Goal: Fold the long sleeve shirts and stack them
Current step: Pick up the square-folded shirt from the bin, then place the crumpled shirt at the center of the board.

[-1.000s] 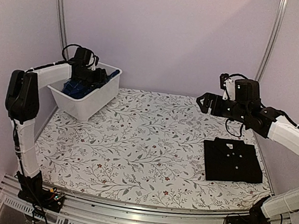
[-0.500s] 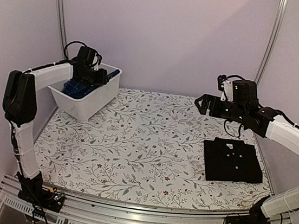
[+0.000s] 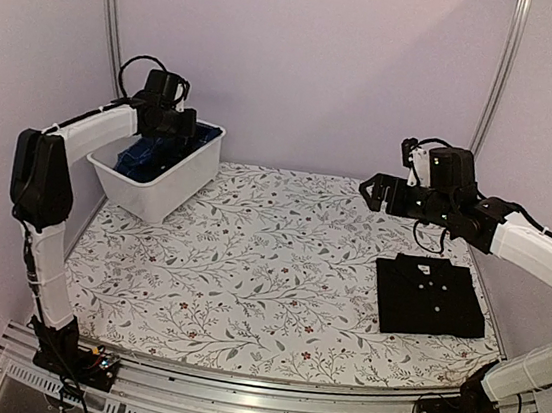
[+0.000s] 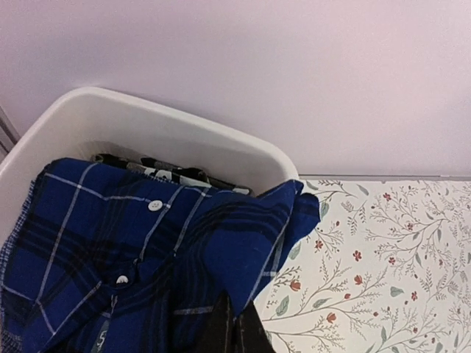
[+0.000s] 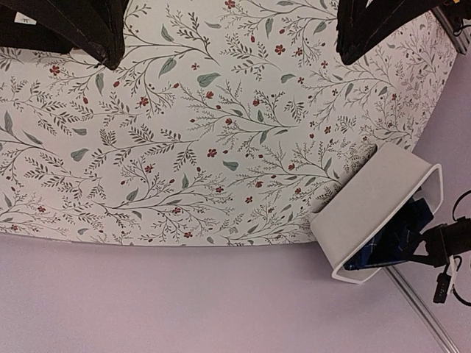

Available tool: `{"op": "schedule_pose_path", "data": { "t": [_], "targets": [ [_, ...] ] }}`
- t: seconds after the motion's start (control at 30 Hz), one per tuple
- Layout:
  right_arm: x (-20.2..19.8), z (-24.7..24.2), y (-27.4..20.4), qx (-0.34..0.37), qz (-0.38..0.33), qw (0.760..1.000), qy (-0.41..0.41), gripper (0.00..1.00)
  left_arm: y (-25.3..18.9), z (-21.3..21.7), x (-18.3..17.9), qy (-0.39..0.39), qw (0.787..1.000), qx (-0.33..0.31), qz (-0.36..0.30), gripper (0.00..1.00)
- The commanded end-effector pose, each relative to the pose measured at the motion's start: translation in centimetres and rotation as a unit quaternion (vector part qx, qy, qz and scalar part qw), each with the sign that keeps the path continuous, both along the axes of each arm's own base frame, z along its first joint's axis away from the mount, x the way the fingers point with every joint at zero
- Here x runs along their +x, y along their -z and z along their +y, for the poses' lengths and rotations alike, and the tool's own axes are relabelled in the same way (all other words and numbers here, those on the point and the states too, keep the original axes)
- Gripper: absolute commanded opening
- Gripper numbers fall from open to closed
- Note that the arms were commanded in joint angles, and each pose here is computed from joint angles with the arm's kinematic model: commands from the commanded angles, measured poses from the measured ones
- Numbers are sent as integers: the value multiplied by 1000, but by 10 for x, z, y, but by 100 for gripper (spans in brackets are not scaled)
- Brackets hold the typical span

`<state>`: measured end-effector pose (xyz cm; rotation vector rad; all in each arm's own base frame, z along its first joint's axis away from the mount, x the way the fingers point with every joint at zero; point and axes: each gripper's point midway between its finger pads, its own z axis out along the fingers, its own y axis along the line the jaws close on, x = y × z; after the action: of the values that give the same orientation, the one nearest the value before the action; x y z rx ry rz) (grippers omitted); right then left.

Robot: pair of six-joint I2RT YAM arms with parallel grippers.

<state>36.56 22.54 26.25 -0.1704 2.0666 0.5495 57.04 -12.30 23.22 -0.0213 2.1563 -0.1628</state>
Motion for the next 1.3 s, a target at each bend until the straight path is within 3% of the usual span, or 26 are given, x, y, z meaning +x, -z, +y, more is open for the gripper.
{"op": "schedule_pose_path", "data": {
  "t": [0.0,0.2,0.43,0.6,0.67,0.73,0.9,1.0,1.13,1.27],
  "targets": [
    [1,2,3,2,2,1000,-1,99,-102,-9,-1,20,991,5,-131,0],
    [3,4,-1,6,-2,1000,-4,99,-227,-40,-47,59,958,16,-280,0],
    [6,4,-11,5,-15,1000,-1,99,-363,-118,-160,160,881,-2,-446,0],
    [5,2,-24,7,-31,1000,0,99,-418,-172,-243,220,827,-9,-518,0],
    [4,0,-27,6,-36,999,1,99,-427,-182,-257,225,819,-13,-528,0],
    [3,-3,-28,2,-39,999,5,99,-423,-187,-255,222,827,-29,-516,0],
    [0,-11,-24,-4,-34,999,18,99,-341,-213,-203,215,898,-35,-382,0],
    [-4,-12,-18,-6,-28,999,16,99,-252,-230,-167,239,938,-88,-235,0],
    [-7,-6,-2,-14,-7,1000,-2,99,-76,-242,-136,287,942,-172,25,0],
    [-15,18,22,-12,28,997,-72,99,57,-229,-133,263,932,-180,174,7]
  ]
}}
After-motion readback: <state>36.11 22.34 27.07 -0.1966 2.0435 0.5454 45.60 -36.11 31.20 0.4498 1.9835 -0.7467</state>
